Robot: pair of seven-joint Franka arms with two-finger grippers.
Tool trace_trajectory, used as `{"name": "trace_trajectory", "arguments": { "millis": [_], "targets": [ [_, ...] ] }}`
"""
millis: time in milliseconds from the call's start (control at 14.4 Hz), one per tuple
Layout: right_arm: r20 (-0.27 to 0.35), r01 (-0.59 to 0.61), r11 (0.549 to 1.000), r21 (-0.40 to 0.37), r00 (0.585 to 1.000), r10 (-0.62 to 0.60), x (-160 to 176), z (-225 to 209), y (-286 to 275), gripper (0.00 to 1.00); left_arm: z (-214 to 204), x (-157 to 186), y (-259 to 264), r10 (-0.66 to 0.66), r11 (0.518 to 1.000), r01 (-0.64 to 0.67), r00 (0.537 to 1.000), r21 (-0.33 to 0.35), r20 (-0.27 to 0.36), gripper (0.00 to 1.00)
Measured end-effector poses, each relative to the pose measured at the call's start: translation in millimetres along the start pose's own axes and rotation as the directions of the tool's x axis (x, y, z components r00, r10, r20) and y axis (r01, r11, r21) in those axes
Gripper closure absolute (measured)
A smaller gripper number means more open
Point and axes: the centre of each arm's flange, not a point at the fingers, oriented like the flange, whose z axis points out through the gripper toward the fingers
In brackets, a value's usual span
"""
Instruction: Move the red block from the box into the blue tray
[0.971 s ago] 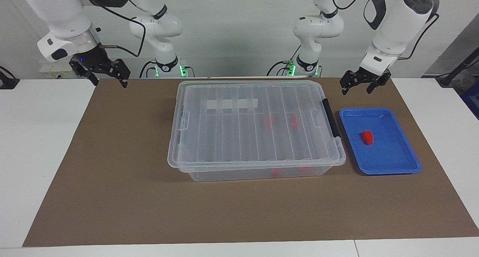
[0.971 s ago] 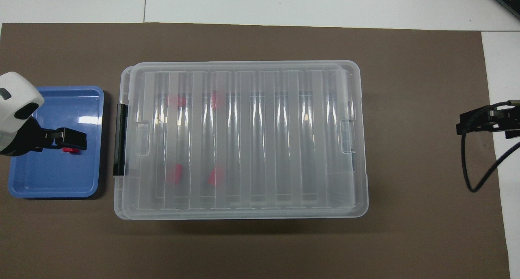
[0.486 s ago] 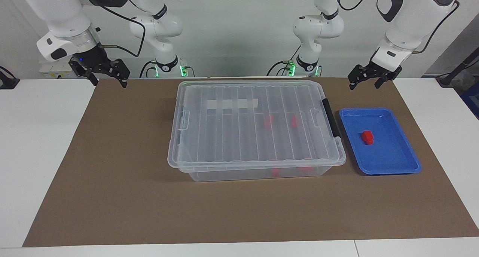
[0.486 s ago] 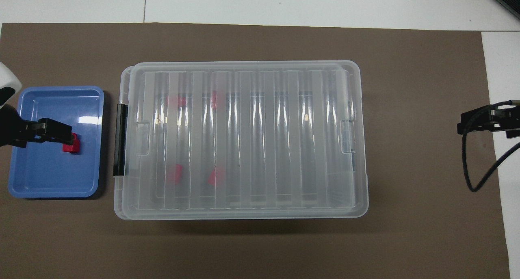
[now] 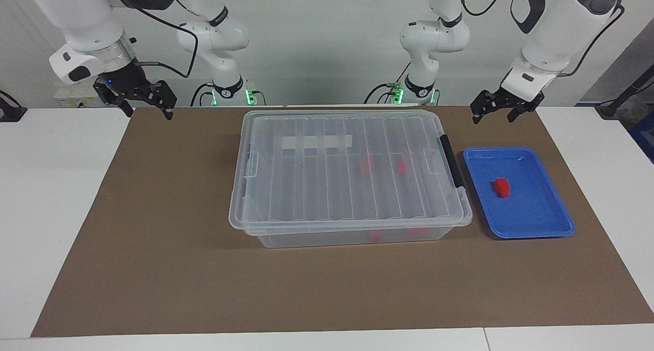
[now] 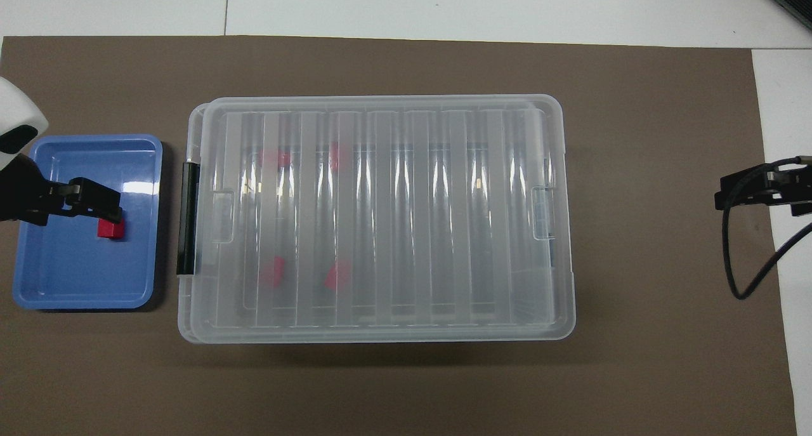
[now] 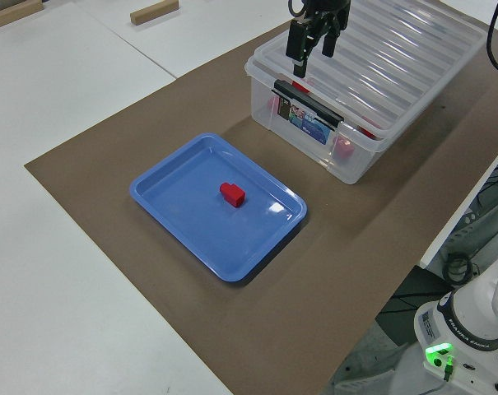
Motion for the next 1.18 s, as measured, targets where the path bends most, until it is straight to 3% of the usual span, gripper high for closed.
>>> {"name": "trace_trajectory", "arguments": {
  "millis": [277,624,902,1179],
  "targets": [
    [0.000,0.000,1.000,0.000,1.000,0.000,0.0,0.0,0.0,0.00,-22.9,7.4,18.0,0.029,1.000,-0.029,0.999,0.009,0.039,0.00],
    [0.000,0.000,1.000,0.000,1.000,0.000,0.0,0.0,0.0,0.00,-1.0,1.8,59.1,0.070,0.997,-0.071,0.996,0.022,0.059,0.00],
    [0.000,0.000,1.000,0.000,1.000,0.000,0.0,0.0,0.0,0.00,28.6,6.1,51.2,0.053,0.998,-0.055,0.996,0.020,0.066,0.00],
    [0.000,0.000,1.000,0.000,1.000,0.000,0.0,0.0,0.1,0.00,31.1,10.3,41.8,0.009,1.000,-0.010,0.998,0.019,0.062,0.00]
  ]
}}
